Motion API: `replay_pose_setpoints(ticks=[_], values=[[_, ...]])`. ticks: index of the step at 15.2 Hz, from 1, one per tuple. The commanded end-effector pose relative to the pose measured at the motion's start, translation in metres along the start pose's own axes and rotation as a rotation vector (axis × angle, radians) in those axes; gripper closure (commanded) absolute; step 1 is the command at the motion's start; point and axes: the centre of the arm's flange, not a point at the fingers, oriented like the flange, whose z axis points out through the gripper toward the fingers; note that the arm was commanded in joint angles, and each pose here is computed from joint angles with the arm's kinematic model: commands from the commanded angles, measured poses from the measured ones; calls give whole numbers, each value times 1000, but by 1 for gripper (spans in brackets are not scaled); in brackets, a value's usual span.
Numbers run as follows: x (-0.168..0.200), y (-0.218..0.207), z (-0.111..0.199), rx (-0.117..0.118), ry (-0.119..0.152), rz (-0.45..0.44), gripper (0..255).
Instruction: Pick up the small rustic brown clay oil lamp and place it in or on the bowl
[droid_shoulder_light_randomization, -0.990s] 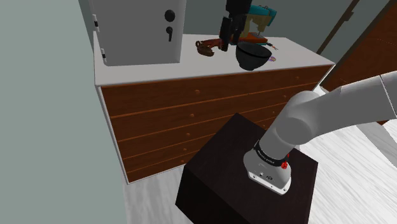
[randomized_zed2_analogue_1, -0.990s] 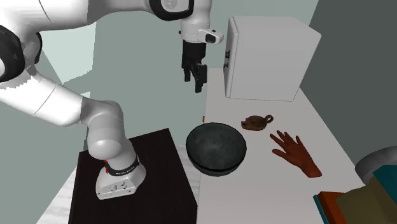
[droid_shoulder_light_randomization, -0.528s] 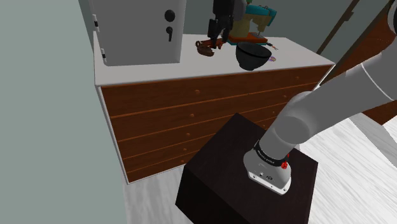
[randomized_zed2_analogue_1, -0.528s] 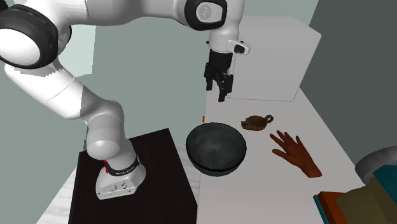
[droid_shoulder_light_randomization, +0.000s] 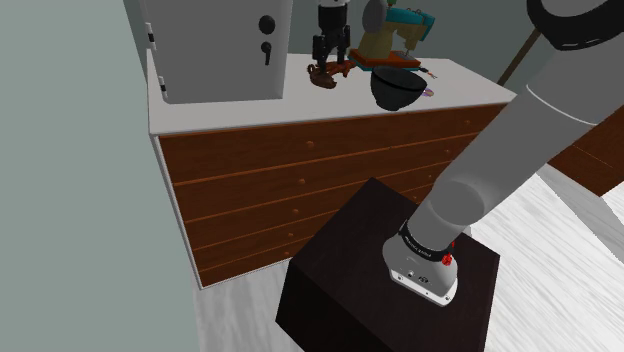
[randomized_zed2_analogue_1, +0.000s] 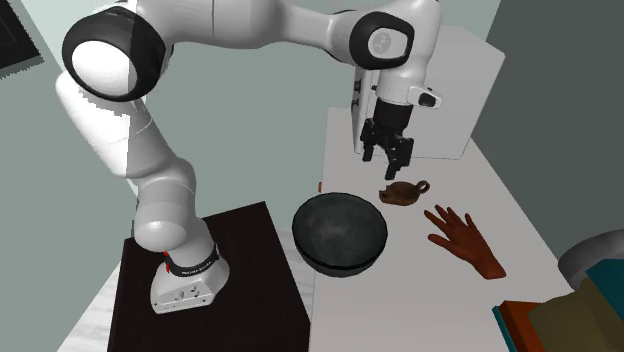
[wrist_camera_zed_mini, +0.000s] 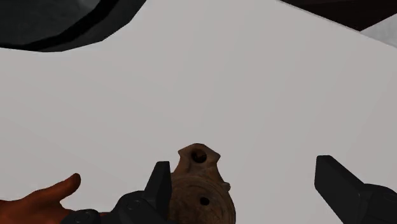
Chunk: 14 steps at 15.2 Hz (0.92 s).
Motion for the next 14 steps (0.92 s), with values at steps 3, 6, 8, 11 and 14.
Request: replay_pose_setpoints(ticks=[3, 6, 8, 11, 14], values=[[48, 27, 10, -22, -26, 22, 0], [54, 32, 23, -25, -29, 25, 0], [53, 32, 33, -25, -29, 25, 0], [53, 32, 49, -25, -29, 25, 0], [53, 32, 52, -25, -29, 25, 0]])
